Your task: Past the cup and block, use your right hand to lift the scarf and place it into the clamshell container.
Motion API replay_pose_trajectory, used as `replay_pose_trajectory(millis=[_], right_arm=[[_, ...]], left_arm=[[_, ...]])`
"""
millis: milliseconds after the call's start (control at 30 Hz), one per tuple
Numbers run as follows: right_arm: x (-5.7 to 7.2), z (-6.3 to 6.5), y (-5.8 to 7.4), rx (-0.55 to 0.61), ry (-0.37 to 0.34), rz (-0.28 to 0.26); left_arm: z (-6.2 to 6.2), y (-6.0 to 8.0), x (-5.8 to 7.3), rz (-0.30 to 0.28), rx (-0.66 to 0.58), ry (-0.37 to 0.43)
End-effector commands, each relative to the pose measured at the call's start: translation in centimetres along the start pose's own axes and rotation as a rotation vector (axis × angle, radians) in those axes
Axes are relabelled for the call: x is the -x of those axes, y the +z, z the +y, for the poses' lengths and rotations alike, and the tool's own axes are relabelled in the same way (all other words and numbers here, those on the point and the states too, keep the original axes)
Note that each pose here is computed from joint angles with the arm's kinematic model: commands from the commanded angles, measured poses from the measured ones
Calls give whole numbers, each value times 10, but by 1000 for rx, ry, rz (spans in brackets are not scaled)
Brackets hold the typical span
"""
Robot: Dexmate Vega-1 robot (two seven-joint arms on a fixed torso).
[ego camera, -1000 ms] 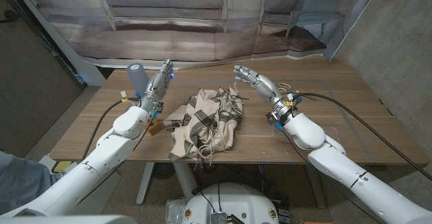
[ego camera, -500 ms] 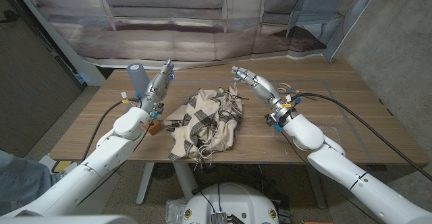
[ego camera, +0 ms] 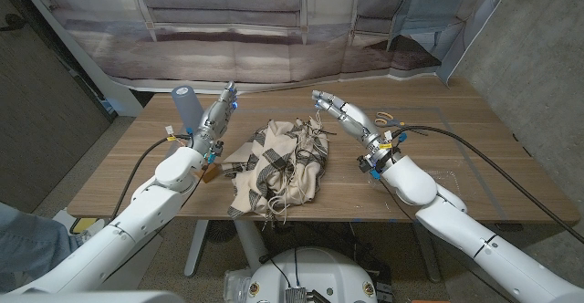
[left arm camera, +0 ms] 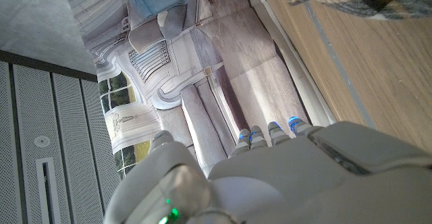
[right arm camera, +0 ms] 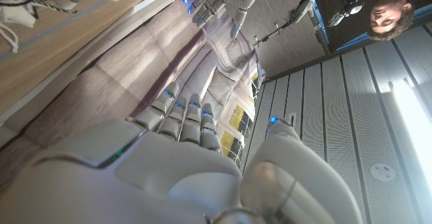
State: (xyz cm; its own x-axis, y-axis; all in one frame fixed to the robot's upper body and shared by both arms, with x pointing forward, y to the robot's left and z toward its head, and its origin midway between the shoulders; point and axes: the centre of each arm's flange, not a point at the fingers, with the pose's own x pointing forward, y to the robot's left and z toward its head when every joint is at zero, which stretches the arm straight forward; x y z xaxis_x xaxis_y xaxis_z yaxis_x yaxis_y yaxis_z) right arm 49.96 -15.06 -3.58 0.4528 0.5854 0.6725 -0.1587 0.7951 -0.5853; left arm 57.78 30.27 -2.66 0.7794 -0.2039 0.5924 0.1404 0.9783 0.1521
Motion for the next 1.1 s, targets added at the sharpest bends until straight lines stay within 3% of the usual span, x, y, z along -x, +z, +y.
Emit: replay_pose_trajectory(millis=[33, 567, 1100], right_arm=[[-4, -2, 1, 70, 19, -27], [-10, 0, 8, 138, 48, -60], [-8, 6, 10, 232, 54, -47]], left_arm=[[-2, 0, 3, 7, 1, 10], [-5, 4, 0, -5, -5, 4], [-2, 0, 2, 5, 12, 5]])
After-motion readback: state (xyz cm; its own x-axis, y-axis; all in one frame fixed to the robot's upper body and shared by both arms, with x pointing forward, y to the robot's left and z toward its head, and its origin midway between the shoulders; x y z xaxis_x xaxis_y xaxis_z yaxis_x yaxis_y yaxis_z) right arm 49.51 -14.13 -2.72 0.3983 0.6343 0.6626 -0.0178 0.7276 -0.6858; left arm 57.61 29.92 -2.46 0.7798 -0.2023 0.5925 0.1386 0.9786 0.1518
